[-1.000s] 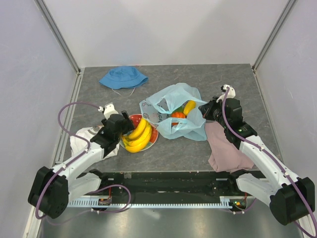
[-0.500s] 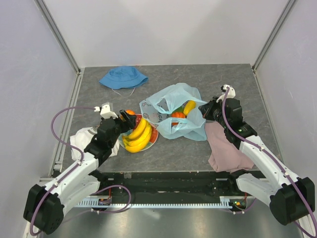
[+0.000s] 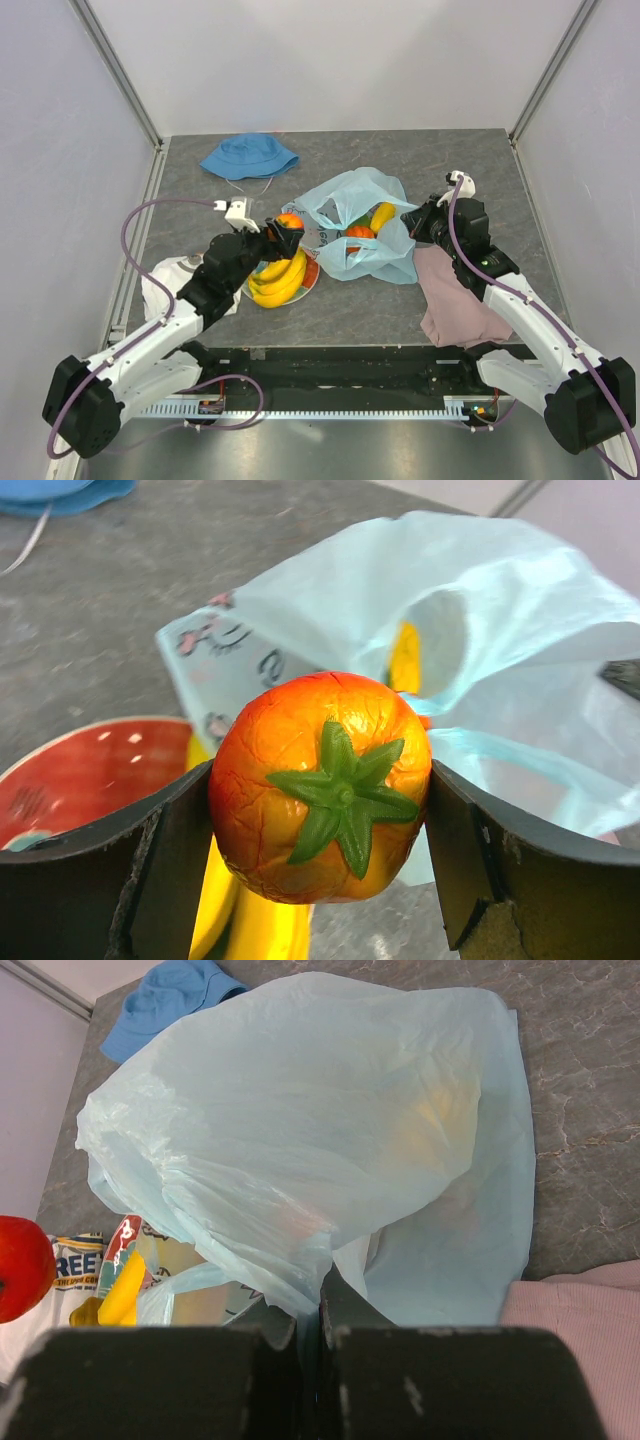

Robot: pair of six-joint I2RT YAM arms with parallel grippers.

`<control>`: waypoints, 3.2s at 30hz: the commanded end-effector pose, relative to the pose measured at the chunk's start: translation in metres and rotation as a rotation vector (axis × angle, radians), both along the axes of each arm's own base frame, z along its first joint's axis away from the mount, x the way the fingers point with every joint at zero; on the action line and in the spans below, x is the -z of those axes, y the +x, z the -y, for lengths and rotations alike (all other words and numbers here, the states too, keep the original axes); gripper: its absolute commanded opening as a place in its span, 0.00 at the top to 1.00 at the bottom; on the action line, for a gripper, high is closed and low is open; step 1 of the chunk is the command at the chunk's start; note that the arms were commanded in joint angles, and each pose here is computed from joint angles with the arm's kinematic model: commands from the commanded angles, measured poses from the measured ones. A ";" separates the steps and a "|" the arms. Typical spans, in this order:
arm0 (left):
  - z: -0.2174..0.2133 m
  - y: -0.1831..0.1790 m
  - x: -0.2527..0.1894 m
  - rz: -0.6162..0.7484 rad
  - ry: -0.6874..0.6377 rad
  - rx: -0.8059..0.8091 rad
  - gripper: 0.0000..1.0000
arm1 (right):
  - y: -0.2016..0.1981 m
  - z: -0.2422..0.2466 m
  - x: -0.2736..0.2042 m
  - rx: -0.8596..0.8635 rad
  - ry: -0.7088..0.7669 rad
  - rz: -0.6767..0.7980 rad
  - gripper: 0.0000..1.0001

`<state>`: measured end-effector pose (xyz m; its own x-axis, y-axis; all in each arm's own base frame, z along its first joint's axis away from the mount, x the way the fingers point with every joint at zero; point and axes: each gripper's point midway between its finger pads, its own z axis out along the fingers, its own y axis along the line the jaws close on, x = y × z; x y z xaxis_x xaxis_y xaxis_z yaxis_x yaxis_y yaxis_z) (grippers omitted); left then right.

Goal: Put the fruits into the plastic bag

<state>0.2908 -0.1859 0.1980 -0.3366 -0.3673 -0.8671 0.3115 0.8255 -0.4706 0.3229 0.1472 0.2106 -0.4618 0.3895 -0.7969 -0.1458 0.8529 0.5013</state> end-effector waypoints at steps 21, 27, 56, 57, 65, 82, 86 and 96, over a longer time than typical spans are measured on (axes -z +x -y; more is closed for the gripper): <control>0.115 0.007 -0.073 0.205 0.006 0.282 0.93 | 0.007 -0.001 -0.006 0.005 0.007 0.027 1.00; 0.145 0.018 -0.049 0.165 0.065 0.329 0.98 | 0.007 0.000 -0.003 0.009 0.003 0.024 1.00; 0.195 0.041 0.077 -0.161 0.269 0.437 0.82 | 0.009 0.000 0.006 0.007 -0.014 0.004 1.00; 0.194 0.041 0.080 -0.172 0.273 0.438 0.74 | 0.009 0.000 0.006 0.008 -0.013 0.002 1.00; 0.194 0.040 0.079 -0.169 0.277 0.438 0.48 | 0.009 0.000 0.005 0.008 -0.010 0.006 1.00; 0.190 0.039 0.069 -0.126 0.271 0.438 0.13 | 0.009 0.000 0.007 0.009 -0.014 0.001 1.00; 0.192 0.036 0.059 -0.102 0.254 0.457 0.13 | 0.009 0.000 0.006 0.008 -0.013 0.002 1.00; 0.186 0.031 0.034 -0.033 0.220 0.449 0.02 | 0.009 -0.001 0.005 0.004 -0.010 0.003 1.00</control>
<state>0.3210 -0.3668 0.1279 -0.5423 0.0432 -0.8391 0.5891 0.7316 -0.3431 0.3269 0.1486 0.1981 -0.4870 0.3798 -0.7865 -0.1301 0.8589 0.4953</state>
